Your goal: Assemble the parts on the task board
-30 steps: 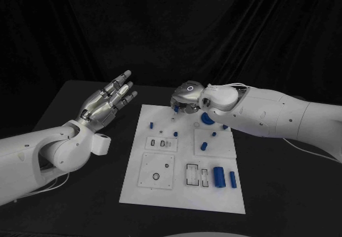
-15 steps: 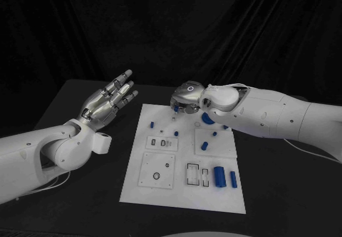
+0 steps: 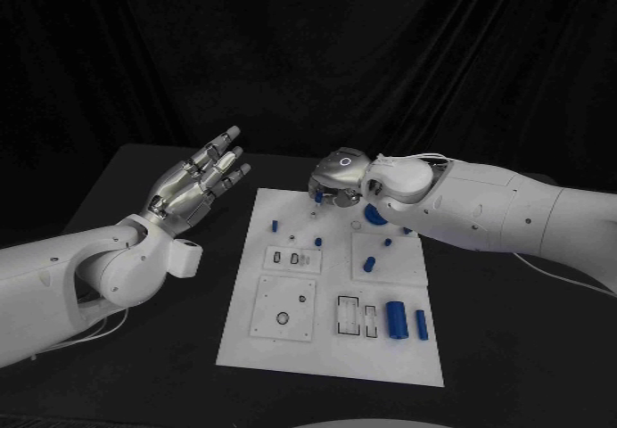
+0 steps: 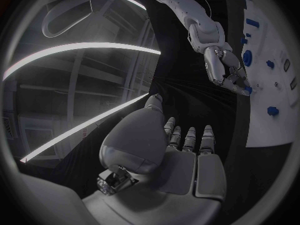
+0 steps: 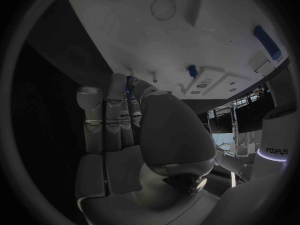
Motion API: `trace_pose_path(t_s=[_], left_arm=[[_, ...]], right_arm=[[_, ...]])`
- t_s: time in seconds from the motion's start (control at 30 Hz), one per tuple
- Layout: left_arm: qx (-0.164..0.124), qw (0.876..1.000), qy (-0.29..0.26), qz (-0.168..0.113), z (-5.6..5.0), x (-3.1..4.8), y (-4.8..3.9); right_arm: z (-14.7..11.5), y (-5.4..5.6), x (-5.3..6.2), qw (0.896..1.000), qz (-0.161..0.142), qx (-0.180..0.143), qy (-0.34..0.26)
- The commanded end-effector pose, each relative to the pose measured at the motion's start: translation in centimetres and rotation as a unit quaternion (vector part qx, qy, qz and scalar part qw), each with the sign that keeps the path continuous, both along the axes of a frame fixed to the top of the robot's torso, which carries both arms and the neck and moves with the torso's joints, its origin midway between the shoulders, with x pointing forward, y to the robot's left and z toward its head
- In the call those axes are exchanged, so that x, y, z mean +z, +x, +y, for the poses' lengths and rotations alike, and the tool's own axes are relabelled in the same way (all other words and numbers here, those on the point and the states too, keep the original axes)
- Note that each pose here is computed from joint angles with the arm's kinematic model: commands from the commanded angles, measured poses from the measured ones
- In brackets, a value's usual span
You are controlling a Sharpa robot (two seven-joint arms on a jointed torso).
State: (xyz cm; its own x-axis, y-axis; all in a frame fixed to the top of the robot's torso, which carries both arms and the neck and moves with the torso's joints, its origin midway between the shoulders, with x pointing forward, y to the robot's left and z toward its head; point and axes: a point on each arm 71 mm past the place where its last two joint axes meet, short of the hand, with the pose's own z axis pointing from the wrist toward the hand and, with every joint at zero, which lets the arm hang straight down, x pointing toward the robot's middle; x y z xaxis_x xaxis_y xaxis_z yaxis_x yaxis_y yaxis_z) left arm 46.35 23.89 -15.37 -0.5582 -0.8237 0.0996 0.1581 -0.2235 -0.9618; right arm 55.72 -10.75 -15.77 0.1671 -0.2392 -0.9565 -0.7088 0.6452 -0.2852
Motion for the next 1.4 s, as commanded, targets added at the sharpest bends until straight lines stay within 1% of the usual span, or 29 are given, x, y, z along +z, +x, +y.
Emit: trace_pose_path(t_s=[0.03,0.67,0.9,1.07,1.27,1.33,1.4], left_arm=[[-0.008,1.000,-0.004,-0.005,-0.2,0.24,0.01],[-0.009,1.000,-0.004,-0.004,-0.1,0.19,0.15],[-0.009,1.000,-0.003,-0.003,-0.1,0.17,0.18],[-0.010,1.000,-0.003,-0.003,-0.1,0.16,0.20],[-0.011,1.000,-0.004,-0.002,0.0,0.14,0.22],[-0.010,1.000,-0.004,-0.002,0.1,0.14,0.22],[-0.009,1.000,-0.004,-0.002,0.2,0.15,0.21]], right_arm=[[-0.2,-0.2,-1.0,1.000,0.012,-0.004,-0.013],[-0.4,-0.3,-1.3,1.000,0.015,-0.005,-0.013],[-0.8,-0.1,-1.5,0.999,0.023,-0.029,-0.022],[-1.2,0.1,-1.5,0.999,0.017,-0.041,-0.018],[-1.9,0.0,-0.8,0.999,-0.010,-0.037,0.008],[-2.3,-0.1,-0.3,0.999,-0.022,-0.033,0.019],[-2.8,-0.4,0.5,0.998,-0.036,-0.028,0.031]])
